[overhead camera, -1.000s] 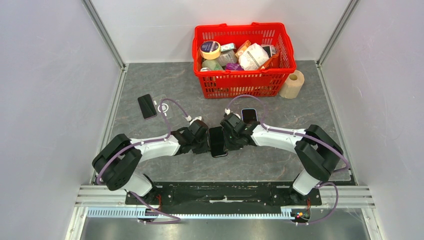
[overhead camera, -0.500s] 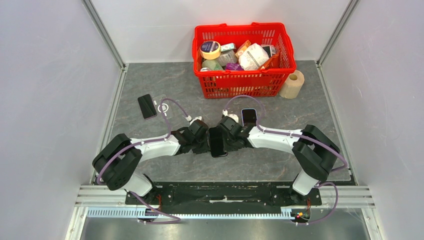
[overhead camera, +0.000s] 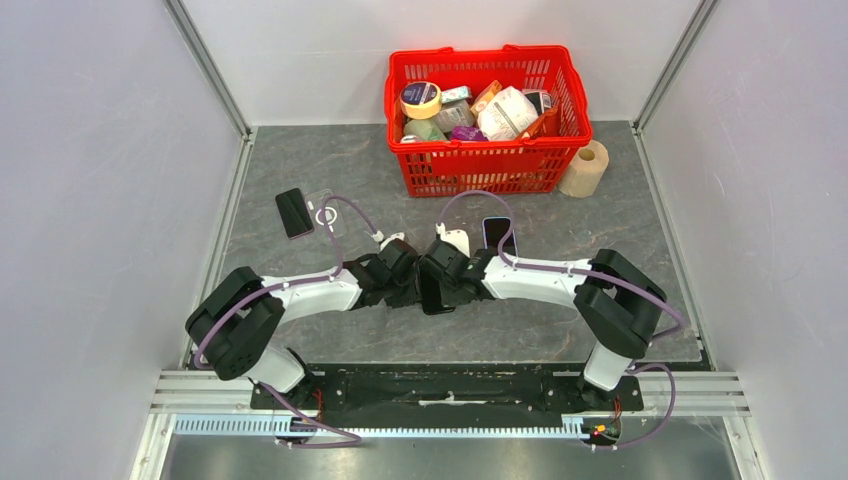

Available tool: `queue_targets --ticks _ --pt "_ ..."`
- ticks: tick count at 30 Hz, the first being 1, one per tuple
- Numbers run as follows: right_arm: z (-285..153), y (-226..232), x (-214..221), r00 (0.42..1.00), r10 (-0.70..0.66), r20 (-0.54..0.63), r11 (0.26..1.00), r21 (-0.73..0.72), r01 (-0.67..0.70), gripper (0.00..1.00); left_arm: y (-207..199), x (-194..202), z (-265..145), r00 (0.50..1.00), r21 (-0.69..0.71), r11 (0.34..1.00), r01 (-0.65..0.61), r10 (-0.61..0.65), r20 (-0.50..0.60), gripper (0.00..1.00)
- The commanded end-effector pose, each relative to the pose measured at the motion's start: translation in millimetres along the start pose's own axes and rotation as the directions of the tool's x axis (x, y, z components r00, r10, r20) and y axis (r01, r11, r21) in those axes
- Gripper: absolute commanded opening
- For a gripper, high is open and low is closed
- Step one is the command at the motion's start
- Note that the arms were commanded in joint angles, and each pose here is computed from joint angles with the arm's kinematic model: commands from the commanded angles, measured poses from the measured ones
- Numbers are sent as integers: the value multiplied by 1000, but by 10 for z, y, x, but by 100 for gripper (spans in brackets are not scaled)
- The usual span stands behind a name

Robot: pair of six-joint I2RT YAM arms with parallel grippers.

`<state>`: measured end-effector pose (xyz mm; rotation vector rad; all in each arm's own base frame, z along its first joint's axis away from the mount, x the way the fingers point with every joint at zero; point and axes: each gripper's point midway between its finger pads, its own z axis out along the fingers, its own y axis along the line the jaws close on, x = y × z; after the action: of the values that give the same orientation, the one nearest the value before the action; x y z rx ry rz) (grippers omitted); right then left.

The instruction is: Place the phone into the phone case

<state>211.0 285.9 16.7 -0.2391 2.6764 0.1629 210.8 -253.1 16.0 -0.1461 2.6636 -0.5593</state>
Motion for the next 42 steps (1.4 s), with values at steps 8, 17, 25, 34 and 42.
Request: queue_targets --ticks 8,17,25,34,42 --pt "440 -93 677 980 12 -197 999 46 -3 0 -185 -199 -180 998 29 1000 1 -3 70 2" --pt "-138 221 16 1000 25 -12 995 -101 -27 8 -50 -474 -253 985 -53 998 44 -35 172 6" --pt "-586 80 -304 987 63 151 991 -123 -44 38 116 -900 47 970 -130 981 141 -111 216 9" --pt "-820 -431 -335 949 163 270 986 -66 -151 47 -104 -987 437 993 -131 989 64 -51 105 11" --pt "-971 -832 -449 901 256 349 966 -57 -252 49 -695 -582 568 988 36 990 -139 141 -66 12"
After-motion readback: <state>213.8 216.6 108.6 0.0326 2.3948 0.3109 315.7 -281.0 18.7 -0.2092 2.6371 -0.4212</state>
